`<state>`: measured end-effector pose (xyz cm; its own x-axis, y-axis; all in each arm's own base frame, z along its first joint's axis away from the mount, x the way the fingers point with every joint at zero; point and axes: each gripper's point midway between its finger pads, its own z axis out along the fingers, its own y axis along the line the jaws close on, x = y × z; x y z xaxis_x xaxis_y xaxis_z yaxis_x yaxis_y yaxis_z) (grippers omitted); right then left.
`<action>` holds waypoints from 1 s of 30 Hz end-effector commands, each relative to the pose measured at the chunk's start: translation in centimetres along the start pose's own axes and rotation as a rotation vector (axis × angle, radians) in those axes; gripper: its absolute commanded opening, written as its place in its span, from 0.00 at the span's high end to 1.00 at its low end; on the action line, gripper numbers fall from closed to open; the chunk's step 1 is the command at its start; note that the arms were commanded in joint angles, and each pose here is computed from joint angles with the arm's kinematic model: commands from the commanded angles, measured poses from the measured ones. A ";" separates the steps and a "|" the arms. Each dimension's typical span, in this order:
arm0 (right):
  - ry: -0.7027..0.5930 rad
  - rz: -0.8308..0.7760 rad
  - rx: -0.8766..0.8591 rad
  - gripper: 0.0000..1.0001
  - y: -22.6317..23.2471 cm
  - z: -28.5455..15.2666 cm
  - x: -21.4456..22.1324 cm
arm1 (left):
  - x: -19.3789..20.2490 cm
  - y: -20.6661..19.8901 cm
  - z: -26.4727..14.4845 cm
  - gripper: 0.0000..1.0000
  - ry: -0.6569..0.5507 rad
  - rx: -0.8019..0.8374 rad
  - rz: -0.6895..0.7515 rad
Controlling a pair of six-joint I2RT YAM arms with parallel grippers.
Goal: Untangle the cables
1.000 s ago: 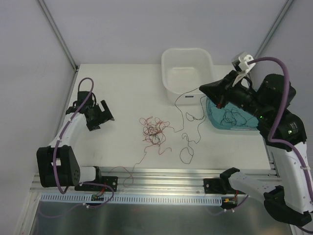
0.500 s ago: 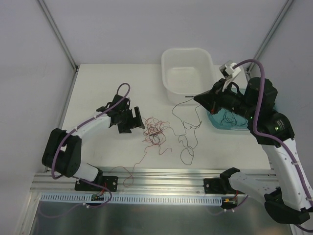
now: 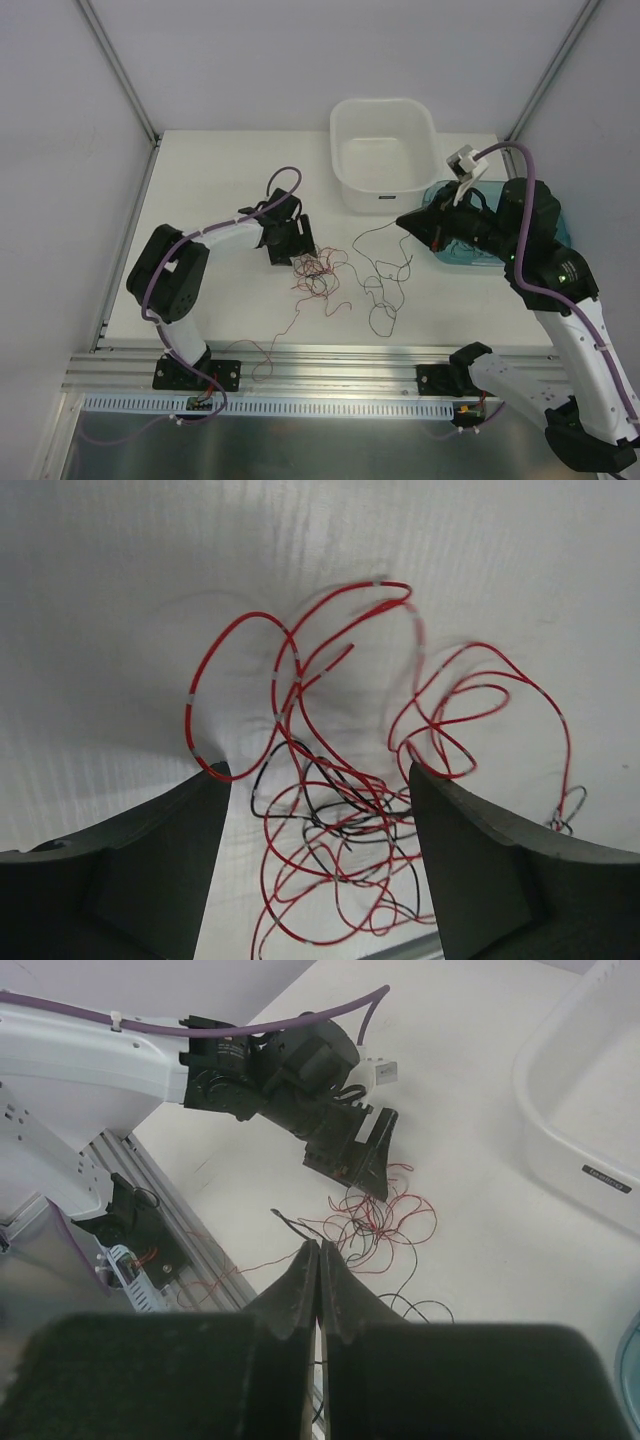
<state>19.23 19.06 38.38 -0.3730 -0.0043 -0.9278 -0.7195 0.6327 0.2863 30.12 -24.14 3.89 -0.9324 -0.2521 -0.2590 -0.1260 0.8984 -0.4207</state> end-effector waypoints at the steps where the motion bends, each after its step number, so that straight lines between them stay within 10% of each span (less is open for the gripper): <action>1: -0.035 0.008 -0.039 0.99 1.1 -0.8 -0.4 | -0.7 0.6 0.7 0.28 -0.064 -0.093 -0.009; 13: -0.017 -0.016 0.012 0.99 0.6 -2.3 1.0 | -1.1 5.1 1.5 1.00 -0.109 -0.308 0.026; 30: -0.055 -0.203 0.420 0.99 -4.3 -9.5 -1.2 | -13.3 25.3 -12.4 0.94 -0.325 -0.526 -0.312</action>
<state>16.74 11.56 40.09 -0.2352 -0.0720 -0.9693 -0.5622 0.8235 0.0753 35.41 4.32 5.61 -0.6770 -0.5756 -0.4586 -0.6132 0.7858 -0.0810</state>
